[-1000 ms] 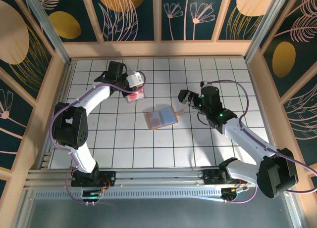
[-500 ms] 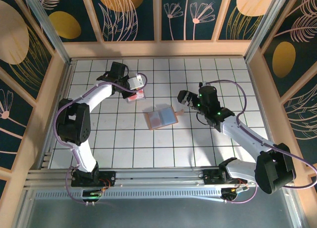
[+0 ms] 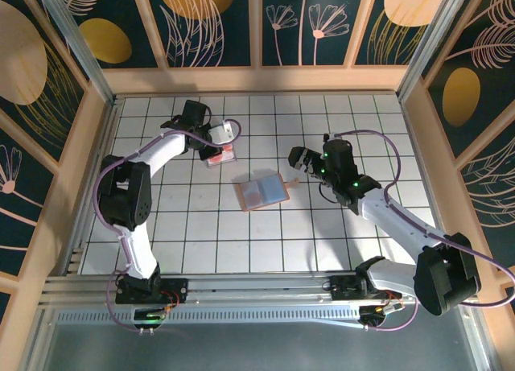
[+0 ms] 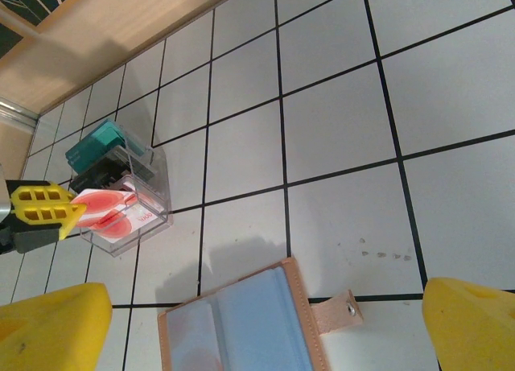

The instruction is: Take the credit cards out of the card holder

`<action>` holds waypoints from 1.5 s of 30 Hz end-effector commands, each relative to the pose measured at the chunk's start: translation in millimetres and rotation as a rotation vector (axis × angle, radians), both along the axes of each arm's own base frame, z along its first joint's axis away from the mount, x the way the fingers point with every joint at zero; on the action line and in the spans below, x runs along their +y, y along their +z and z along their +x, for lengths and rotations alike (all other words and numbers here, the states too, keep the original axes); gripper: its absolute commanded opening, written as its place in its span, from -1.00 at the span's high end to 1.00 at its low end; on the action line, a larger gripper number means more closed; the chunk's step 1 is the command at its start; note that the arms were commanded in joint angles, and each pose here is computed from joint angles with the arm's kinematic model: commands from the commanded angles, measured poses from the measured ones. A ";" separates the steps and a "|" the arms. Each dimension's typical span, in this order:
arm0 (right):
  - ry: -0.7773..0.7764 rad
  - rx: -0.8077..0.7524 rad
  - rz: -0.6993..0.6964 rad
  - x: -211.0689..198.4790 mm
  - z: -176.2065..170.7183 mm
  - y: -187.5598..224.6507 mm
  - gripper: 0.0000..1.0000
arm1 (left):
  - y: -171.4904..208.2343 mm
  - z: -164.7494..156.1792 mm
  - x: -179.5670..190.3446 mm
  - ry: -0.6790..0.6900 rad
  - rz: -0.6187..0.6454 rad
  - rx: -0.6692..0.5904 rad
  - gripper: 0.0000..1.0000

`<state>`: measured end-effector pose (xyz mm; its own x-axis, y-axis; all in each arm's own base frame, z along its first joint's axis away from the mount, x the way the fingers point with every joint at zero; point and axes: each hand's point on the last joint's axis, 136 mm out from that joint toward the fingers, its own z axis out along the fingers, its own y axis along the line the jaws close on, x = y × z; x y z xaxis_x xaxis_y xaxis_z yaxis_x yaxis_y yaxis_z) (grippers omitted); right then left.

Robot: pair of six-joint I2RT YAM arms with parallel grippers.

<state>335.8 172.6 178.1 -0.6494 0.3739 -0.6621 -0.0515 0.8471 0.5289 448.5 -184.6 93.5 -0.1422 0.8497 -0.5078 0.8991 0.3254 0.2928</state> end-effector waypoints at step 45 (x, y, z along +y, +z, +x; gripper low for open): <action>0.443 0.117 -0.354 123.3 -48.1 -57.0 0.07 | 164.9 -22.3 56.6 0.818 -0.680 -0.222 -0.98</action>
<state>290.6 288.7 124.6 -0.7817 -0.1099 -0.6139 -0.3614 0.8821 0.3021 423.1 -148.9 243.6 -0.3645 0.2867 -0.8860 0.4637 0.8809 0.0942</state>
